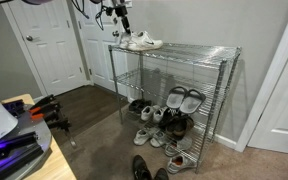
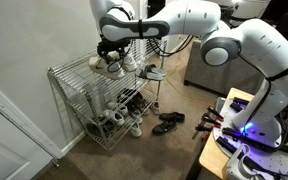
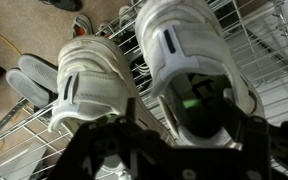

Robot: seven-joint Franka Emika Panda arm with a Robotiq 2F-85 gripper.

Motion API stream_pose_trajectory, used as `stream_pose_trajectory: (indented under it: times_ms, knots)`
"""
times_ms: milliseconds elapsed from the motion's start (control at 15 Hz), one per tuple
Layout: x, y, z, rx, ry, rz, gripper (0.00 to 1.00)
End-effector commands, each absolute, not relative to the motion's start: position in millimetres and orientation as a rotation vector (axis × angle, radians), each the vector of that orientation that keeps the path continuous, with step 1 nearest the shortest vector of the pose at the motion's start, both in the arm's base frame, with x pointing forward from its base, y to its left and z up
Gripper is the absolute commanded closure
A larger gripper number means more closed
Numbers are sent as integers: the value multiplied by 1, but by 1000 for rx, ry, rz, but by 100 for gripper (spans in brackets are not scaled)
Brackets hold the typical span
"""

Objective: Correctly position the sneakers

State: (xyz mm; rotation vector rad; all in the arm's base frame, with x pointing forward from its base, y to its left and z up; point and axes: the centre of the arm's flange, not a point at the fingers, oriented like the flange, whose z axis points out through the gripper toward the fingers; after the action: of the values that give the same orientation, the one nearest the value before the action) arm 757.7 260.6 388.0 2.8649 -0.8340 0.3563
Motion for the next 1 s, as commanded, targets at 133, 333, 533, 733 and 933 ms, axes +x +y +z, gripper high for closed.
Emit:
stream_pose_trajectory:
  times_ms: [133,333,533,733,933]
  knots:
    - [734,244,434,2930,-915,338,0]
    - [718,243,460,2927,-922,335,0]
    - [699,242,487,2913,-938,305,0]
    - [681,240,509,2883,-948,239,0]
    - [673,238,526,2884,-971,236,0]
